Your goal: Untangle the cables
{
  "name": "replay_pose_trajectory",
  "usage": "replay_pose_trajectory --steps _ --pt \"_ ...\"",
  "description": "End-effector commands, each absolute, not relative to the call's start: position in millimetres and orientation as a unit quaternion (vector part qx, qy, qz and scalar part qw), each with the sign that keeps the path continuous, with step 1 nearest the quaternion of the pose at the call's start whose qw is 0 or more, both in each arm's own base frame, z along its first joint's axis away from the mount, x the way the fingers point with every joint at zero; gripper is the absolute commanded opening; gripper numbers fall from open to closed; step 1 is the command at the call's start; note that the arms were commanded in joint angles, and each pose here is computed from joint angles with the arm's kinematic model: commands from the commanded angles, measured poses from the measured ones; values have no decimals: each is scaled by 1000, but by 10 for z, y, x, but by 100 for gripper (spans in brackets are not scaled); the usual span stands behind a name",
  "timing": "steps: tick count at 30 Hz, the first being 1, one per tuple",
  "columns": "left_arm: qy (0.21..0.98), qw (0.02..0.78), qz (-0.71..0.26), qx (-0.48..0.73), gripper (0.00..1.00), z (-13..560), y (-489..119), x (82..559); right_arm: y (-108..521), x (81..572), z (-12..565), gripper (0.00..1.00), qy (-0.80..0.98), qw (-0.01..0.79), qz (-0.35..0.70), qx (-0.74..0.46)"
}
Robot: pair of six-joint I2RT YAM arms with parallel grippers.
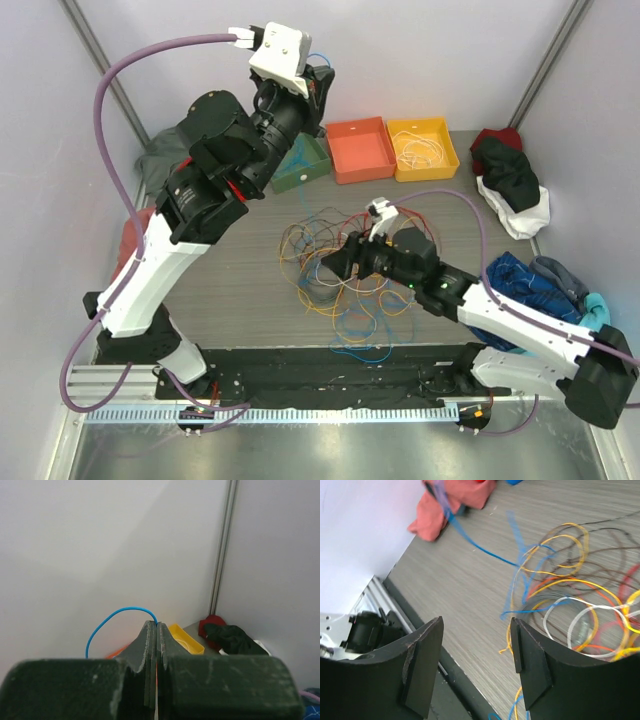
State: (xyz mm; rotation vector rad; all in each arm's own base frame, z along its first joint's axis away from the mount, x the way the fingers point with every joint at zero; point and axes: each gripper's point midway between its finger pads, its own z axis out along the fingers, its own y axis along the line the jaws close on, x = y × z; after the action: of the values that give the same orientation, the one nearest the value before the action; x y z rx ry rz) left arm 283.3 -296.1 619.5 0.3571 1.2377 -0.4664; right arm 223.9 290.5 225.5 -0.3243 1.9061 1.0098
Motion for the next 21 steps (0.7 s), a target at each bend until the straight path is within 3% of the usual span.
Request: replay_pose_trajectory --steps 1,14,21 --pt "552 783 -242 156 0 6351 -2945 2752 3154 2277 2371 64 754 476 422 -166" --pt "555 776 -252 163 0 6318 -2964 2722 3254 2591 1664 65 792 472 367 -124" --pt "560 772 -251 167 0 6260 -2969 2717 3461 2665 1558 63 783 462 401 -108"
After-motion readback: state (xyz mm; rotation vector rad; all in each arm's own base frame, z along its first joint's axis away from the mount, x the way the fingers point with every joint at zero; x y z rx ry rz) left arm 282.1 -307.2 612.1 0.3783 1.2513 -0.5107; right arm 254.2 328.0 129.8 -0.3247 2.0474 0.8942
